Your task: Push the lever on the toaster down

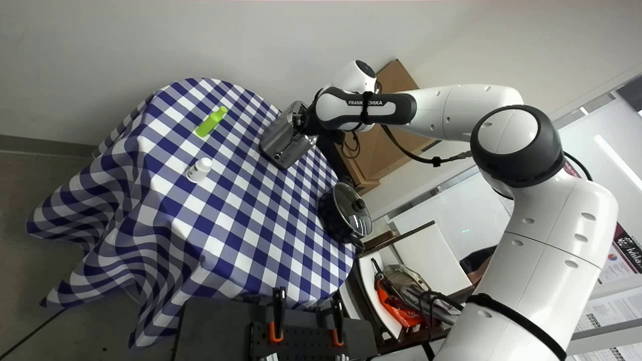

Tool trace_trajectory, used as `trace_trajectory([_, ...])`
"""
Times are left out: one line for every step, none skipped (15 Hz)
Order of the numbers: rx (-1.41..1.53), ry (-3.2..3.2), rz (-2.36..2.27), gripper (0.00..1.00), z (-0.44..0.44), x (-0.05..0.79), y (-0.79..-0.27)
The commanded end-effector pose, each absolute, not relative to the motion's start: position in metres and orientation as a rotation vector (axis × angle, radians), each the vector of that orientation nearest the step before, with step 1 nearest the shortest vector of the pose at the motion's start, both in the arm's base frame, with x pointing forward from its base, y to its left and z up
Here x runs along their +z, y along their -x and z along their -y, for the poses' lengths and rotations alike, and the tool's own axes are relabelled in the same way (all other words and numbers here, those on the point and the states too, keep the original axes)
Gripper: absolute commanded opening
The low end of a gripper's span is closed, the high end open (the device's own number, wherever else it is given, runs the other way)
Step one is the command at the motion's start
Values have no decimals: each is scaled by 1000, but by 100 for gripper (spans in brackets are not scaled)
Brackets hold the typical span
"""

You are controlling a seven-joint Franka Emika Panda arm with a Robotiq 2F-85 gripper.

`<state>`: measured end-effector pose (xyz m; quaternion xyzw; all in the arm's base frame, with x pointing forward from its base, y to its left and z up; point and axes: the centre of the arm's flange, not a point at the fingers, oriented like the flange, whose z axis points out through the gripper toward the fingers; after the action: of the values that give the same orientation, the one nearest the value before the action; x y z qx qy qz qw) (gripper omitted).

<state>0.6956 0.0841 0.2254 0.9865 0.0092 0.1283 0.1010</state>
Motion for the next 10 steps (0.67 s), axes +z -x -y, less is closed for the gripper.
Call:
trace_trajectory([364, -2935, -83, 0, -88, 201, -714])
trace_trajectory([353, -2938, -87, 0, -87, 196, -714])
trace_trajectory([343, -2939, -93, 0, -85, 190, -713])
trace_trajectory([332, -2944, -92, 0, -81, 185, -712])
trace_trajectory([319, -2948, -86, 0, -77, 179, -711])
trace_trajectory([307, -2951, -81, 0, -72, 173, -710])
trace_trajectory([295, -2953, -74, 0, -68, 167, -709])
trace_trajectory([284, -2956, -63, 0, -63, 161, -708])
trace_trajectory([270, -2961, -53, 0, -58, 154, -706])
trace_trajectory([259, -2965, -42, 0, -53, 148, -705])
